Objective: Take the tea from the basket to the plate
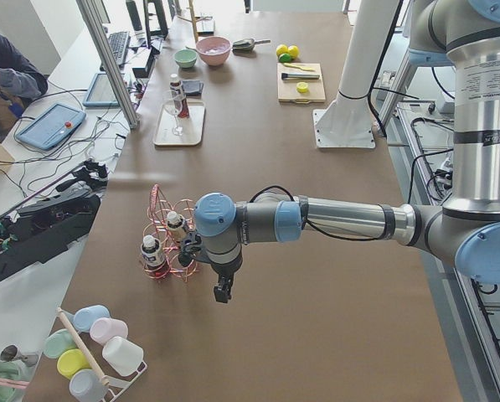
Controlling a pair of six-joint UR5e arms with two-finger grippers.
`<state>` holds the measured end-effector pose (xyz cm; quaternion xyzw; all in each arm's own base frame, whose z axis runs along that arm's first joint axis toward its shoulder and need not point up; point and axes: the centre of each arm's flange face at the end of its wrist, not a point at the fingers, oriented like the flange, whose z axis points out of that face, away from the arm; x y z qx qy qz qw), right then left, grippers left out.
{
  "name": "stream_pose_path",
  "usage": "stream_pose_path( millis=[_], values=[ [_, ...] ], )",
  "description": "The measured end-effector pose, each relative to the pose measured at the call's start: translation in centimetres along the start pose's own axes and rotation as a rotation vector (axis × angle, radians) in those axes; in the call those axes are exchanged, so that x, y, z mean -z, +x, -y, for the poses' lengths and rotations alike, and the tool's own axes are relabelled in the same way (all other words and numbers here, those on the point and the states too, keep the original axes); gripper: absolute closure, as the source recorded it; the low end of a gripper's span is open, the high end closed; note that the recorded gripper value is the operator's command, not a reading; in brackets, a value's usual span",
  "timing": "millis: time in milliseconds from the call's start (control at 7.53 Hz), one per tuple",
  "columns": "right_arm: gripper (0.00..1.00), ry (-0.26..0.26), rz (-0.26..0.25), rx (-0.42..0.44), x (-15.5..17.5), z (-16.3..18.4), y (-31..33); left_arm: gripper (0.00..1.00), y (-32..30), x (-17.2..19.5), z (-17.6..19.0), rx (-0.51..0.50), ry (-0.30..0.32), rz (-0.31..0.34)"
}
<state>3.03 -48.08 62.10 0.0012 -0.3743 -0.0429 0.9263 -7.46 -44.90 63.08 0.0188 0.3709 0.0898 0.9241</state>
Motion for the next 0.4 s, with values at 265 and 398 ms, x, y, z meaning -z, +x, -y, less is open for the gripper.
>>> stream_pose_path(
  millis=[265,398],
  values=[
    [0.0,0.001,0.0,0.0,0.05,-0.03,0.02,0.02,0.03,0.03,0.01,0.0,0.001,0.0],
    [0.0,0.001,0.0,0.0,0.03,-0.06,0.05,0.02,0.07,0.07,0.03,-0.001,0.002,0.0]
  ],
)
